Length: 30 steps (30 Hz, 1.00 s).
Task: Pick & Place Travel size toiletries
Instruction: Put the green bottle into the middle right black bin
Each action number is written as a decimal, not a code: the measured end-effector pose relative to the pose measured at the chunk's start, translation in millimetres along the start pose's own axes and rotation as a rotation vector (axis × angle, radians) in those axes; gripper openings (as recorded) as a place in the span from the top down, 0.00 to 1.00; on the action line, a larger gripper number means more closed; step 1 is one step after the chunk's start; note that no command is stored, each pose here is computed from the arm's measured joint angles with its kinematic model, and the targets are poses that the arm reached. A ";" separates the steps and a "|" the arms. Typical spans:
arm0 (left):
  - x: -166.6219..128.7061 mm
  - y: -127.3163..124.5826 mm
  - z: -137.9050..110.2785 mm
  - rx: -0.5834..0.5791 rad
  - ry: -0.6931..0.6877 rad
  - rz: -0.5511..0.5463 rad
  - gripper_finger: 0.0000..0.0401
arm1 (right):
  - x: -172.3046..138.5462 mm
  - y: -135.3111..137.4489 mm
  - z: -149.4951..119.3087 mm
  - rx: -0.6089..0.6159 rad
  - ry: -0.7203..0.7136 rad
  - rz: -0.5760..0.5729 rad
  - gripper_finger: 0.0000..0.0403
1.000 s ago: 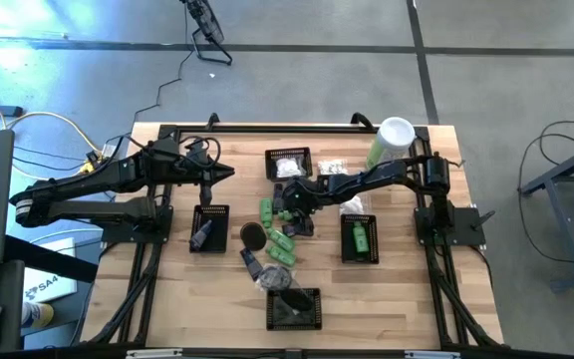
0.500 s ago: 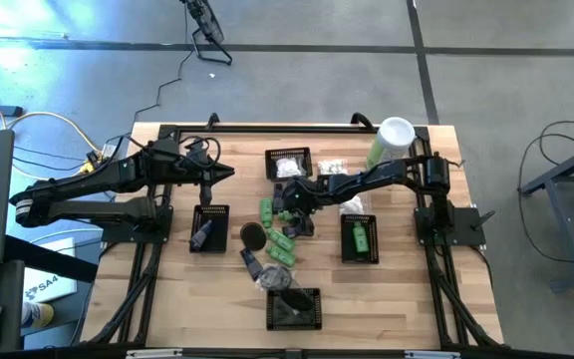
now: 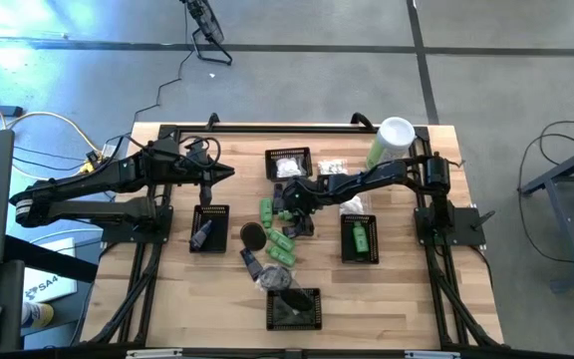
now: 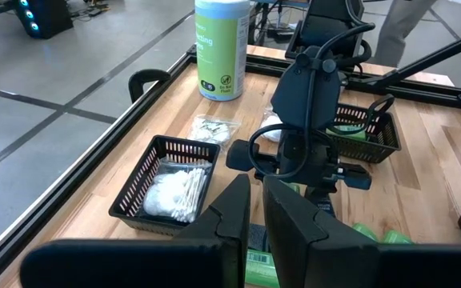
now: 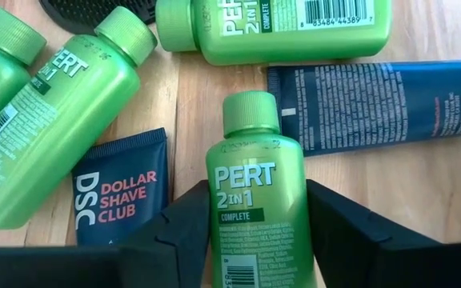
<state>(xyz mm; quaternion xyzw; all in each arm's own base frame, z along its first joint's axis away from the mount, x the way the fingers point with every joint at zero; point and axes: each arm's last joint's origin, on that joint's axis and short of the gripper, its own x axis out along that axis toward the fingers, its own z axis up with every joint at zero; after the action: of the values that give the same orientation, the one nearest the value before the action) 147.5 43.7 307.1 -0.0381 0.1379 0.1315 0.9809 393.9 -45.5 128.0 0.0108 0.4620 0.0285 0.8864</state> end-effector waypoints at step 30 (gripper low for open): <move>-0.1 0.0 0.2 0.008 0.000 0.001 0.92 | -176.5 51.3 -1.7 0.415 0.063 -0.219 0.60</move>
<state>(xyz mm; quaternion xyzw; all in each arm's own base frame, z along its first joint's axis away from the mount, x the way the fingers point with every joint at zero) 147.5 43.8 307.3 -0.0343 0.1383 0.1313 0.9810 289.5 -5.0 273.7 0.1415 0.4837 -0.1630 0.8482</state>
